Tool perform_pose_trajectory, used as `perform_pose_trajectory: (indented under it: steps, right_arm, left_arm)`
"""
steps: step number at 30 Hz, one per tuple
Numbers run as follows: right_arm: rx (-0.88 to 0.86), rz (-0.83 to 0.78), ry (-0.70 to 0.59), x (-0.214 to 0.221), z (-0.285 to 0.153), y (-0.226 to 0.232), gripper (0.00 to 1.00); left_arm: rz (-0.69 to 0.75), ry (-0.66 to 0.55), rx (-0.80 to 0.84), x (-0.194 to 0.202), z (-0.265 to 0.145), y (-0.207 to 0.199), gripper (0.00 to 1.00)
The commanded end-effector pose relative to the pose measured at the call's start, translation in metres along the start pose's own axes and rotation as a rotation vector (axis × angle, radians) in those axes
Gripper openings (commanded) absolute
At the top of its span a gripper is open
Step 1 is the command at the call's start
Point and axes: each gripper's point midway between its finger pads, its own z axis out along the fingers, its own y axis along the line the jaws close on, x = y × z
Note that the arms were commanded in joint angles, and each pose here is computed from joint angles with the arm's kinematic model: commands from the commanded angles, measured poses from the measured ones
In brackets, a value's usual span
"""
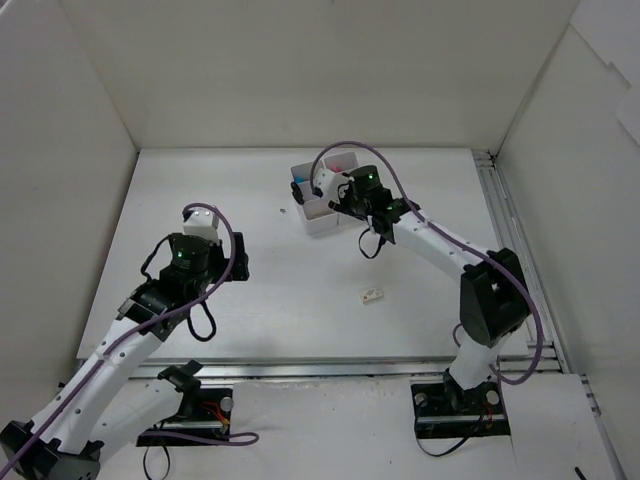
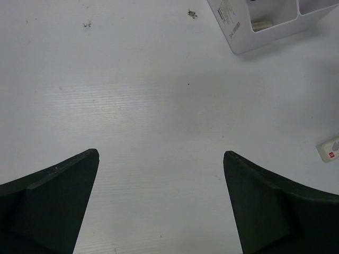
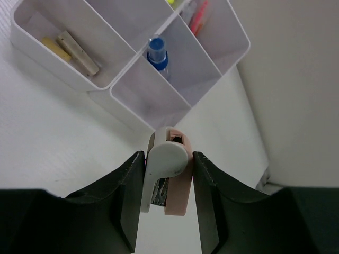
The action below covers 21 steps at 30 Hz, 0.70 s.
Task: Sort the stationery into containers
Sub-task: Pick up the stationery from the center of the board, then place the stationery in the storage box.
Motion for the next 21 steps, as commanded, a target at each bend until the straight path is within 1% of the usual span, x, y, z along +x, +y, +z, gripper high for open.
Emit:
perform_pose_trajectory:
  steps: [1, 4, 7, 13, 17, 21]
  right_arm:
    - [0.056, -0.316, -0.129, -0.043, 0.012, -0.034, 0.14]
    - [0.022, -0.468, -0.143, -0.05, 0.035, -0.032, 0.15]
    - [-0.017, -0.534, -0.165, -0.052, 0.052, -0.026, 0.15]
    - [-0.101, -0.573, -0.224, -0.047, 0.073, -0.012, 0.17]
    - [-0.114, -0.573, -0.209, -0.037, 0.084, -0.013, 0.19]
    - [-0.133, -0.571, -0.203, -0.028, 0.091, -0.011, 0.23]
  left_arm:
    - [-0.034, -0.057, -0.017, -0.016, -0.006, 0.004, 0.99]
    - [-0.04, -0.054, -0.026, -0.016, -0.005, 0.005, 0.99]
    - [-0.05, -0.061, -0.045, -0.018, -0.005, 0.007, 0.99]
    - [-0.054, -0.06, -0.063, -0.018, -0.004, 0.011, 0.99]
    - [-0.052, -0.049, -0.072, -0.017, -0.003, 0.012, 0.99]
    - [-0.051, -0.046, -0.081, -0.017, -0.003, 0.014, 1.0]
